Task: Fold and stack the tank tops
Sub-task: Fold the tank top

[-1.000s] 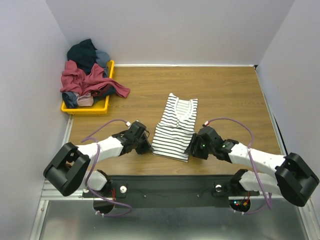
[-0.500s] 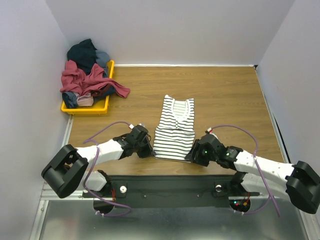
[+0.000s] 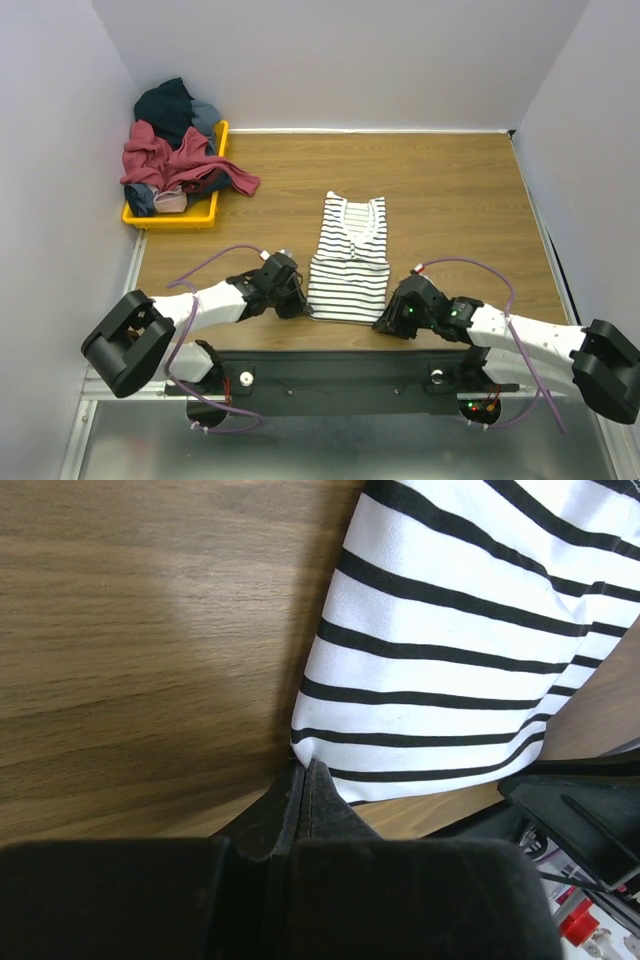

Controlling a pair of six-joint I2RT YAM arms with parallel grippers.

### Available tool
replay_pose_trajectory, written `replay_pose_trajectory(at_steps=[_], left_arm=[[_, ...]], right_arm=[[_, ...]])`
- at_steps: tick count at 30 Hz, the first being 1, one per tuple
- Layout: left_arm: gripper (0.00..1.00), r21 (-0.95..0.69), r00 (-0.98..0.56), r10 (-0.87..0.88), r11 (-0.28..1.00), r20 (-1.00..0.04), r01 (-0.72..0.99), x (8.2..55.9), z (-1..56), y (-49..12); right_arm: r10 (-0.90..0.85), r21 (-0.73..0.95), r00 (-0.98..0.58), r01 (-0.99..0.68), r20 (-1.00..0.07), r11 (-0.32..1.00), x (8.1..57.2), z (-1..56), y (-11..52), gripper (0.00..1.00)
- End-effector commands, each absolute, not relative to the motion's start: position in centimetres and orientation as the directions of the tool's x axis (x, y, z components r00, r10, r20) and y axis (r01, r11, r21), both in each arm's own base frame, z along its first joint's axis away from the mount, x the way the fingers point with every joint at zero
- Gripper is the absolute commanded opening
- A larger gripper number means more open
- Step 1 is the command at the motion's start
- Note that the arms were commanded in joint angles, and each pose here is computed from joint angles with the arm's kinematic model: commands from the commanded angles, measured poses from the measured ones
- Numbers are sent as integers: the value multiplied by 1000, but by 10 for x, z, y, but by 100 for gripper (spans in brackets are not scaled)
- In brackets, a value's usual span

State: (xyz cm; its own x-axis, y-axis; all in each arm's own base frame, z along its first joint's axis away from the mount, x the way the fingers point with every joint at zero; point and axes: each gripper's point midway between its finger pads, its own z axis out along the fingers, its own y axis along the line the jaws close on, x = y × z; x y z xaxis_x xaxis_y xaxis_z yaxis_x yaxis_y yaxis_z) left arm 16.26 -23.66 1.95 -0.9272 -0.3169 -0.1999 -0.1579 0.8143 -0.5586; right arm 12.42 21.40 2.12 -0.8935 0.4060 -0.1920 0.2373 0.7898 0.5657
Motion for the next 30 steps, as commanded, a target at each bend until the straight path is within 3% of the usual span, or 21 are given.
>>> replay_pose_trajectory(at_steps=[1,6,12,17,19,24,27,30], left_arm=[[0,-512,-944,-276,846,-180,-149,145,7,-223],[0,-511,-948,-269,847,-172,-147,141,4,-221],[0,-525,-949,-257,842,-185,-126,143,9,-225],[0,-515,-958,-226,850,-177,-105,141,4,-225],[8,-512,-958,-218,854,-185,-95,140,8,-224],[24,-495,-912,-236,868,-335,-43,169,57,-216],[25,-505,-890,-229,863,-395,2,183,86,-219],[26,-513,-894,-216,858,-393,17,187,91,-224]], right_arm=[[397,421,-885,272,-245,865,119,-3,183,28],[398,418,-881,270,-256,867,120,-2,181,17],[393,421,-878,258,-273,870,123,2,180,16],[389,413,-882,260,-266,873,120,-2,178,41],[389,417,-882,258,-268,872,119,-2,177,45],[404,399,-876,282,-264,872,118,-7,173,45],[408,389,-873,289,-270,875,118,-10,170,46],[417,401,-865,290,-279,869,122,-7,172,47]])
